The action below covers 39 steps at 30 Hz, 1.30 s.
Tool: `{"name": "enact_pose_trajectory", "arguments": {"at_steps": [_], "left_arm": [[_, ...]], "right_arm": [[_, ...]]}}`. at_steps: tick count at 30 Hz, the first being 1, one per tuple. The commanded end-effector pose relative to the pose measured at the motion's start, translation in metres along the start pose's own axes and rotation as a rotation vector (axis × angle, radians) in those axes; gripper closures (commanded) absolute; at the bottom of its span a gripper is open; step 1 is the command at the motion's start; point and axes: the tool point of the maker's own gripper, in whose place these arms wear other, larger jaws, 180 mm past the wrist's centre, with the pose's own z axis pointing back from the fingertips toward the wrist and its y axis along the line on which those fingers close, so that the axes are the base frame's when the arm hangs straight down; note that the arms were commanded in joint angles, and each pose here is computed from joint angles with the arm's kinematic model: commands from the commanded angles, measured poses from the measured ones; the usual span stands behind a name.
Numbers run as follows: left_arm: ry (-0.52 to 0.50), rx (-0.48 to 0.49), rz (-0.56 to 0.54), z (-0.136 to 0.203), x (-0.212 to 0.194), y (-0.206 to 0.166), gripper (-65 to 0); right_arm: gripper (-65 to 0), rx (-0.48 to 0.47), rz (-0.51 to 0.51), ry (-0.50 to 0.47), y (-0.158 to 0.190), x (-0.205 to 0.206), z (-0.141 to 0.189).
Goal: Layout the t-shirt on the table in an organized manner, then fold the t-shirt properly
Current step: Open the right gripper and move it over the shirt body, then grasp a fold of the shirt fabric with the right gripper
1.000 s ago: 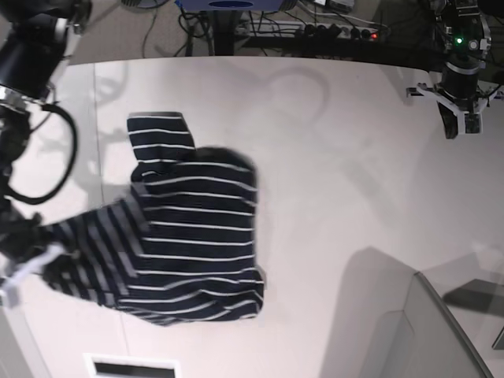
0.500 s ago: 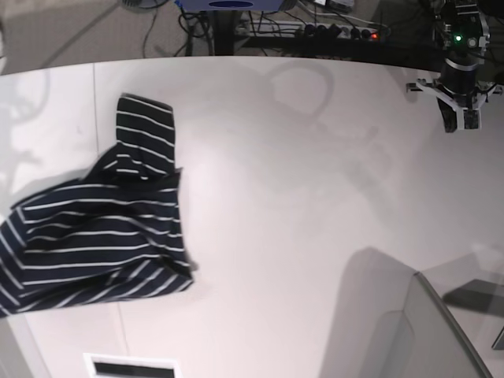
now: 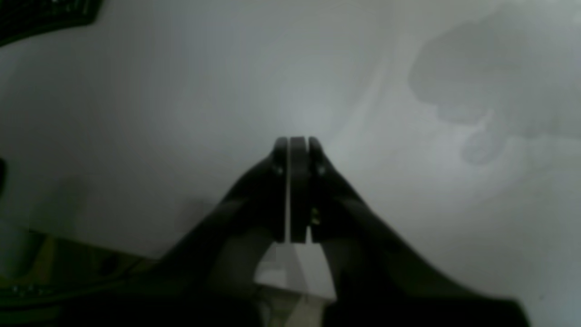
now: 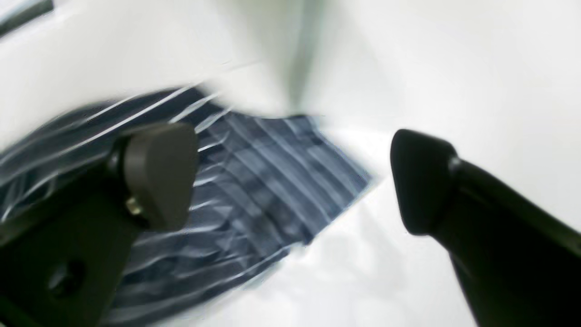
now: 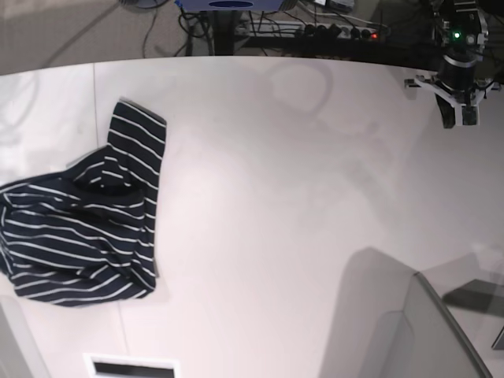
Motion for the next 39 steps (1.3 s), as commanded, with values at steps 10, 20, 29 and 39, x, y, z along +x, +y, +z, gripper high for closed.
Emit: {"name": "enact_pose_trajectory", "arguments": {"at_steps": [10,20,29,39], "left_arm": [[-0.05,0.018,-0.009,0.0,0.015,0.008,0.0],[-0.044,0.012,-0.006,0.0,0.012,0.006,0.0],[-0.044,0.012,-0.006,0.0,0.012,0.006,0.0],[-0.024,0.014,-0.004,-0.001,0.005,0.007,0.0]], "right_arm": [[-57.8,0.26,0.013,0.13,0.164,-0.097,0.036],[-57.2,0.296,-0.702,0.14,0.164,-0.138,0.016],[-57.0,0.364,-0.799,0.157,0.176,-0.144,0.006],[-57.0,0.419,-0.879,0.154,0.188,-0.156,0.012]]}}
